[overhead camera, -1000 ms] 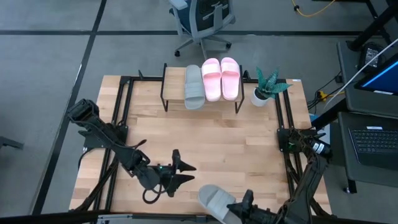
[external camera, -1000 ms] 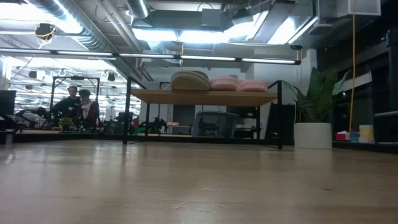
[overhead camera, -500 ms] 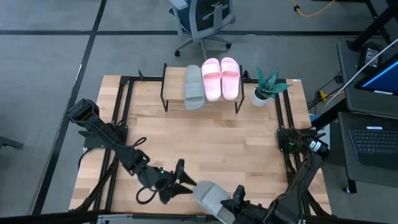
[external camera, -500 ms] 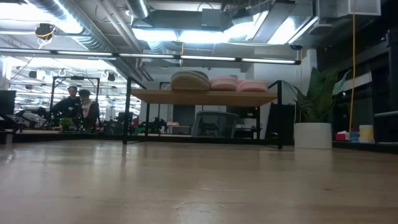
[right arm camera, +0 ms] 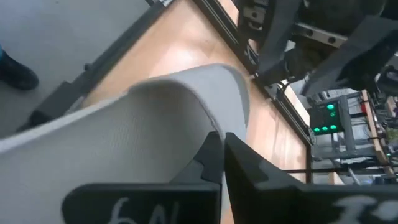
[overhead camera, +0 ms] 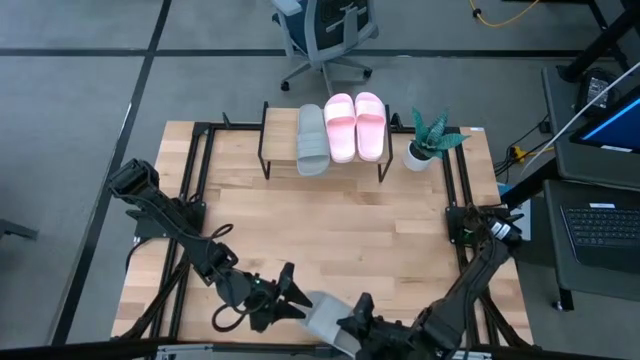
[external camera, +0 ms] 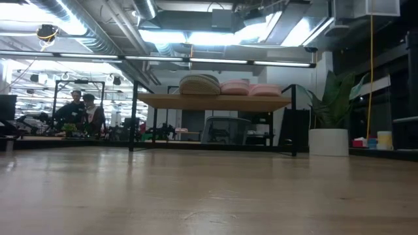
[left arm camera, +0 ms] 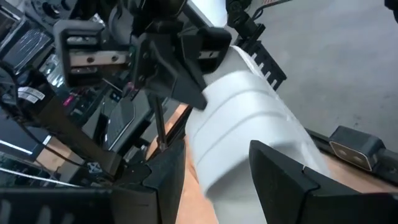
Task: Pick and place slides into the shelf
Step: Put the gray slipper on the shelf
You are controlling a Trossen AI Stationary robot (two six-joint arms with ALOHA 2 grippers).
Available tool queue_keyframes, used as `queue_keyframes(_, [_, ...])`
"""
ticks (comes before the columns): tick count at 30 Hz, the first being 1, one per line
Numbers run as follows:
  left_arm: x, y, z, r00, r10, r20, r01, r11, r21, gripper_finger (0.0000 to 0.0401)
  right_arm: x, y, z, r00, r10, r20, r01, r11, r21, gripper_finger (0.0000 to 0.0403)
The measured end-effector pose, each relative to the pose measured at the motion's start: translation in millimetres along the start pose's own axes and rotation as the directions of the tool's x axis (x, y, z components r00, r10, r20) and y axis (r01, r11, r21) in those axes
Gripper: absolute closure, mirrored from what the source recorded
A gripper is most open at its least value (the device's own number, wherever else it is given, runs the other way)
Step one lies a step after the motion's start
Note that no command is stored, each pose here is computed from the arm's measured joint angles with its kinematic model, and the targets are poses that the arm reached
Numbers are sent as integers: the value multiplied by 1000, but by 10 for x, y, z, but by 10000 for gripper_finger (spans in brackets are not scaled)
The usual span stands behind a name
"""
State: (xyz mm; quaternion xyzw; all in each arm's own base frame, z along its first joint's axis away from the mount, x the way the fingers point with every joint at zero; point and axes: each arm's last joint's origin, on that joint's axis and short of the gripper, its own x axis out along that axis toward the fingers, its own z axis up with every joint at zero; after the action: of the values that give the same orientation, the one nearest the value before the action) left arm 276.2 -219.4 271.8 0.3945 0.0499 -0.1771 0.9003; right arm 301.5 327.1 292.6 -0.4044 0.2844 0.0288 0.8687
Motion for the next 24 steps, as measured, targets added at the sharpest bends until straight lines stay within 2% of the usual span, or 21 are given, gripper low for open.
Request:
queue_keyframes(9, [1,-16,-22,1000,-18,-20,19,1000,11,232,98,-93,8,1000,-15,1,15,999,-43,397])
queue_keyframes(17, [-2,-25,-68,995,13,-96,-10,999,33,232,20,-135,95,999,18,46,-16,999,-42,397])
queue_keyframes(24, [-2,-31,-66,996,0,-88,3,999,33,232,-13,-163,124,998,21,55,-19,999,-40,397])
